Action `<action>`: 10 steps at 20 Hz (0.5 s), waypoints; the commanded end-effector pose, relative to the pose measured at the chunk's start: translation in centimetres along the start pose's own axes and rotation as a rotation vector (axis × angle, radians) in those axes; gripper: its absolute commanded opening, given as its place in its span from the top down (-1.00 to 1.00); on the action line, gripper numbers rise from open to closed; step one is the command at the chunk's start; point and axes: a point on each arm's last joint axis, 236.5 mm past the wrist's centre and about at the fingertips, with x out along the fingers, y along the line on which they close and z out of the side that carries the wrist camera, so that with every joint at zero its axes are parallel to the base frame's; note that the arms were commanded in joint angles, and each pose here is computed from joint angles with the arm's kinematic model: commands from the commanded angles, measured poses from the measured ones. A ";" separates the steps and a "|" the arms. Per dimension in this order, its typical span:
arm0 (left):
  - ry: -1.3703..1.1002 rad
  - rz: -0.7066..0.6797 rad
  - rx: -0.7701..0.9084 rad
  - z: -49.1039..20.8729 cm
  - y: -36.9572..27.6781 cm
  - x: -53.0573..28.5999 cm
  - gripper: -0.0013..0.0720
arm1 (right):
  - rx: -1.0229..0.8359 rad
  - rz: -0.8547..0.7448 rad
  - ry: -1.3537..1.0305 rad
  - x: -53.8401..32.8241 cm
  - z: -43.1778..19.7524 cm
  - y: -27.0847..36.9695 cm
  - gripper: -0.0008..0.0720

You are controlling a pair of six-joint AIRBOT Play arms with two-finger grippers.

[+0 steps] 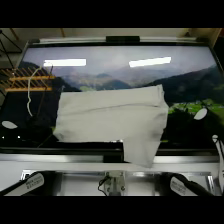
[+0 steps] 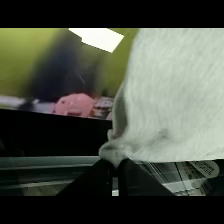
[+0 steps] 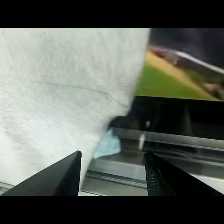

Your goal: Fold the shirts.

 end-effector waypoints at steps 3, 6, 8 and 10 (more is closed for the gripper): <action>0.005 -0.006 0.004 -0.2 -0.2 -0.1 0.87 | 0.071 0.150 -0.032 3.5 -0.9 2.7 -0.41; 0.004 -0.006 0.004 -0.2 -0.2 -0.1 0.87 | 0.086 0.158 -0.002 4.4 -2.0 2.7 0.13; 0.004 -0.006 0.004 -0.2 -0.2 -0.1 0.87 | 0.084 0.158 -0.006 4.3 -2.0 2.8 0.66; -0.010 -0.005 0.033 0.1 -0.4 -0.4 0.87 | 0.054 0.150 -0.066 2.6 -0.7 3.1 0.76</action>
